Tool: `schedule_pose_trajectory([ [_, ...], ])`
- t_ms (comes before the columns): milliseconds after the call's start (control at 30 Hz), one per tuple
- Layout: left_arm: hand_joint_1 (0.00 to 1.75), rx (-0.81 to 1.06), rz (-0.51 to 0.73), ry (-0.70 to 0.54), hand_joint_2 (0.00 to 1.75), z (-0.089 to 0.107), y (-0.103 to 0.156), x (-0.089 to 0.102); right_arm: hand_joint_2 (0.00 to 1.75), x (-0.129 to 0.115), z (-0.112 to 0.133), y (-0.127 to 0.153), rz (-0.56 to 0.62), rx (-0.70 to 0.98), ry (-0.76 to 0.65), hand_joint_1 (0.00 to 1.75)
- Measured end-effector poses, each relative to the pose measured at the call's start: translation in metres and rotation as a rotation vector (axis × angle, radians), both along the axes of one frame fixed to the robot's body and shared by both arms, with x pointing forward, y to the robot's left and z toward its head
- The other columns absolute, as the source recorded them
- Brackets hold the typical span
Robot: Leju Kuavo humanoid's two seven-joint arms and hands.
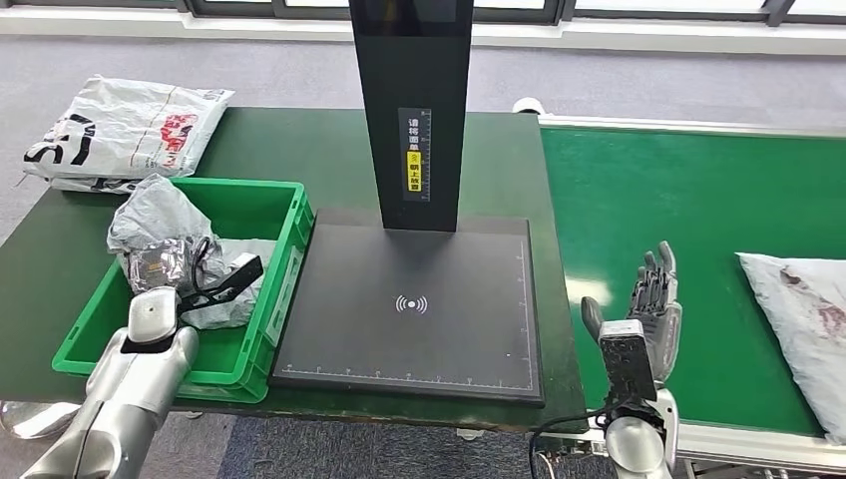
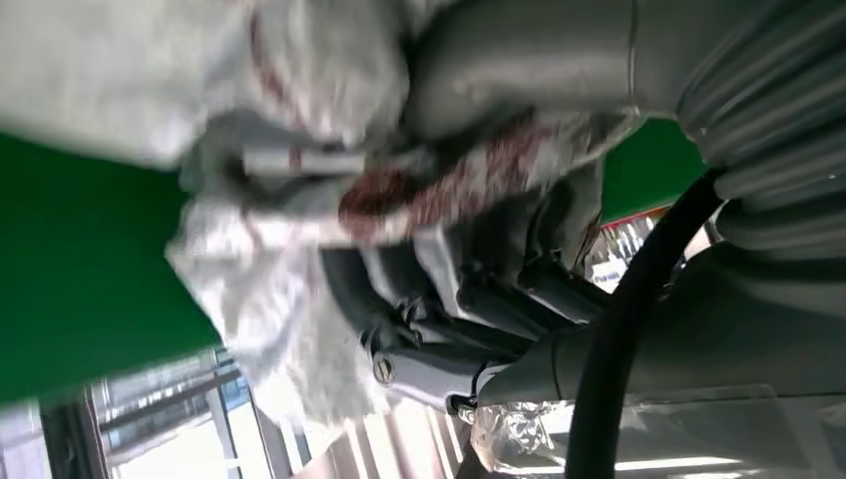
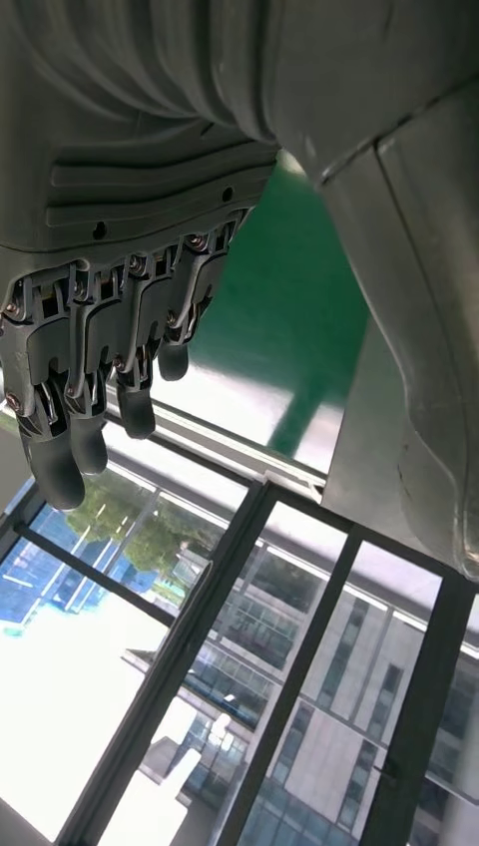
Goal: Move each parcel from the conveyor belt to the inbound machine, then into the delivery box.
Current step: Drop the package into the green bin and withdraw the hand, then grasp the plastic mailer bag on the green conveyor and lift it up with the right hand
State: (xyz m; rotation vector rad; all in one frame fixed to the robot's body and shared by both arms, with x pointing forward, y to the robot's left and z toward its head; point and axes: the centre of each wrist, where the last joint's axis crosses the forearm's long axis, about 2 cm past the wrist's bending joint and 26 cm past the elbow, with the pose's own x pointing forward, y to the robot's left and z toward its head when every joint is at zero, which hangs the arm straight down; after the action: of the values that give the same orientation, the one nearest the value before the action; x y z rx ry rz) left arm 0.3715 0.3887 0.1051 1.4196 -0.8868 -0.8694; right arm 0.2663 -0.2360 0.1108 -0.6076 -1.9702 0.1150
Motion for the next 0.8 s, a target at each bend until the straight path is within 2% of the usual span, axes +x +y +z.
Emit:
schedule_pose_trajectory([
  [100,0.0,-0.215,-0.064,-0.258,0.0,0.019,0.008,0.014,1.75,0.0,0.002,-0.002,-0.011,0.009,0.007,0.0],
  [200,0.0,-0.352,-0.067,-0.49,0.0,0.046,0.014,0.03,1.75,0.002,0.004,-0.004,-0.013,0.021,0.009,0.0],
  [300,0.0,-0.429,-0.069,-0.592,0.0,0.064,0.016,0.04,1.75,0.004,0.005,-0.008,-0.02,0.022,0.005,0.0],
  [433,0.0,-0.55,-0.106,-0.756,0.0,0.074,0.014,0.045,1.75,0.008,0.006,-0.012,-0.034,0.021,-0.005,0.0],
  [667,0.0,-0.708,-0.151,-0.85,0.0,0.075,-0.002,0.046,1.75,0.014,-0.002,-0.024,-0.116,-0.05,0.003,0.0],
  [733,0.0,-0.806,-0.222,-0.839,0.0,0.071,-0.014,0.046,1.75,0.016,-0.005,-0.031,-0.171,-0.109,0.026,0.0],
  [800,0.0,-0.987,-0.342,-0.768,0.0,0.064,-0.033,0.044,1.75,0.017,-0.01,-0.041,-0.235,-0.177,0.054,0.0],
])
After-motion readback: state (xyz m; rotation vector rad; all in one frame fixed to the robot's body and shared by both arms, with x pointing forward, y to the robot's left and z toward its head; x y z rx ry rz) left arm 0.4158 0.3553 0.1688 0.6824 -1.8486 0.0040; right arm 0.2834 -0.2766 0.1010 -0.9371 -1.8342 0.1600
